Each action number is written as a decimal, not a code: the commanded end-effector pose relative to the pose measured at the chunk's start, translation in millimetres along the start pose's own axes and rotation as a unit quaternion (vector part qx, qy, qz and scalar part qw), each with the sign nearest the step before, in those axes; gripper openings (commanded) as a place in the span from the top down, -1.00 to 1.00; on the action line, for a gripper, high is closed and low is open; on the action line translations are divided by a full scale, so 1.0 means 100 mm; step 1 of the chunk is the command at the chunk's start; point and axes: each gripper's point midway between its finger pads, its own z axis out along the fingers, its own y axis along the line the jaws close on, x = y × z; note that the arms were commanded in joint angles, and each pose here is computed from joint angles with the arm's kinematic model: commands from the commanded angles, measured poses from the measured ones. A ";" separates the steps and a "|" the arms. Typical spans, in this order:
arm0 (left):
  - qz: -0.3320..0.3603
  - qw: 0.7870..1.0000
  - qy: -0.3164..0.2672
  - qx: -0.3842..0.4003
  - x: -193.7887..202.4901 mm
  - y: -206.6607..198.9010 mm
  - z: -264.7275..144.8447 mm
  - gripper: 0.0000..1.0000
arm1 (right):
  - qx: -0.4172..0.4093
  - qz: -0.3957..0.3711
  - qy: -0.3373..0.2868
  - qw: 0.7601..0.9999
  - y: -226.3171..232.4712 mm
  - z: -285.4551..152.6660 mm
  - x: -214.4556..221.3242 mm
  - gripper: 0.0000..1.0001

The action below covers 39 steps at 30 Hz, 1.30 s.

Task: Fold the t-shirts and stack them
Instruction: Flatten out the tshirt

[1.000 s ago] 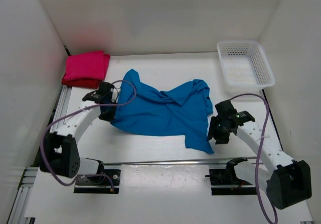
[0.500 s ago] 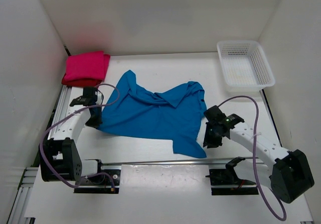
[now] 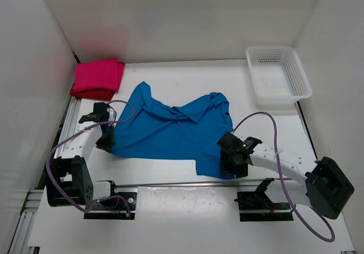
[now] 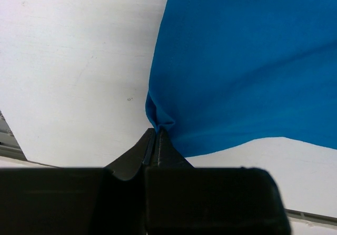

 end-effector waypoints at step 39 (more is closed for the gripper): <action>0.021 0.956 -0.279 0.091 -1.55 -0.40 -1.30 0.80 | -0.147 0.159 -0.285 0.934 -0.19 -1.52 -1.82 1.00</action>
